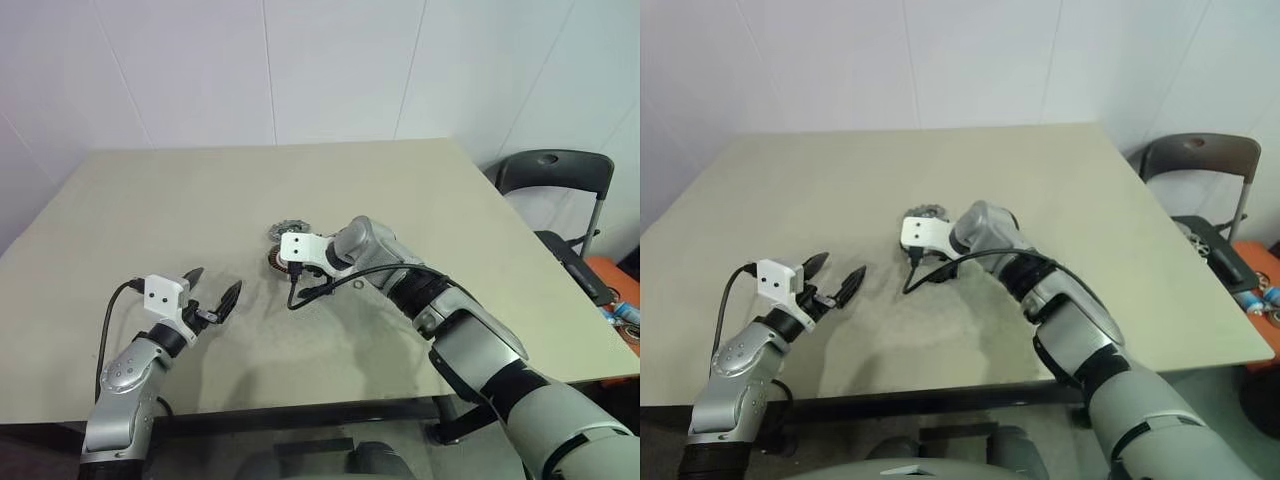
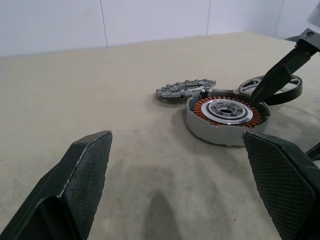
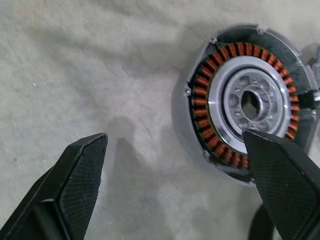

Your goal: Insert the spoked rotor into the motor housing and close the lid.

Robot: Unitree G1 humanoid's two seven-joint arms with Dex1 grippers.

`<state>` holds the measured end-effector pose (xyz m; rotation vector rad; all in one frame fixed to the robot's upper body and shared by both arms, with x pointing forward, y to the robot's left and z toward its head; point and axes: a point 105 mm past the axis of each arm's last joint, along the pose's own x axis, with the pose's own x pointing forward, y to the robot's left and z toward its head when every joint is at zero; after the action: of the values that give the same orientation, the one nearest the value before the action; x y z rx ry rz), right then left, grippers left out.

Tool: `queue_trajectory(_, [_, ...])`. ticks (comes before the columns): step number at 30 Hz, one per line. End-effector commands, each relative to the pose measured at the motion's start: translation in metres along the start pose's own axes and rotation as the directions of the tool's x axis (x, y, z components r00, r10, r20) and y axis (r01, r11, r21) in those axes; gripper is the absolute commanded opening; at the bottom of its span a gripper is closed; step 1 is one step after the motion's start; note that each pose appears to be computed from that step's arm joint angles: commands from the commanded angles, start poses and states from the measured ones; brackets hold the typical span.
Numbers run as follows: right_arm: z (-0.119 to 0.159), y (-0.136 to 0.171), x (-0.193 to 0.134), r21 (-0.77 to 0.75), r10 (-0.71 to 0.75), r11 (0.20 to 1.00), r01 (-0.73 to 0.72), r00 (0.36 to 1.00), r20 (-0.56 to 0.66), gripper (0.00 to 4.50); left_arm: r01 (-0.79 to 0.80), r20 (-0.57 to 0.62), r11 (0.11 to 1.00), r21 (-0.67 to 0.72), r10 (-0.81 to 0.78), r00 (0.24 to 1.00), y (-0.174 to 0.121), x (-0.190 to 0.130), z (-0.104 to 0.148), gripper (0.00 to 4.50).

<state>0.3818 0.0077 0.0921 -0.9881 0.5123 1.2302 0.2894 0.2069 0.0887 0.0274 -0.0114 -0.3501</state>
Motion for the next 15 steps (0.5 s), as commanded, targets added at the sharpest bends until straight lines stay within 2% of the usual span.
queue_trajectory(1, [0.015, -0.007, -0.005, -0.065, -0.014, 0.998, 0.014, 1.0, 0.005, 4.5, 0.004, 0.058, 1.0, 0.03, -0.006, 0.998, -0.001, 0.003, 0.015, 4.44])
queue_trajectory(2, [0.015, -0.007, -0.005, -0.068, -0.005, 0.998, 0.006, 1.0, 0.005, 4.5, 0.004, 0.058, 1.0, 0.03, -0.006, 0.998, -0.001, 0.003, 0.015, 4.44])
queue_trajectory(5, [0.017, -0.006, -0.003, -0.071, 0.01, 0.997, -0.009, 1.0, 0.008, 3.94, 0.003, 0.059, 1.0, 0.03, -0.005, 0.998, -0.001, 0.003, 0.015, 4.5])
queue_trajectory(15, [0.023, 0.003, 0.007, -0.049, 0.044, 0.998, -0.043, 0.999, 0.025, 0.59, 0.0, 0.063, 0.999, 0.034, -0.002, 0.998, 0.0, 0.004, 0.016, 4.5])
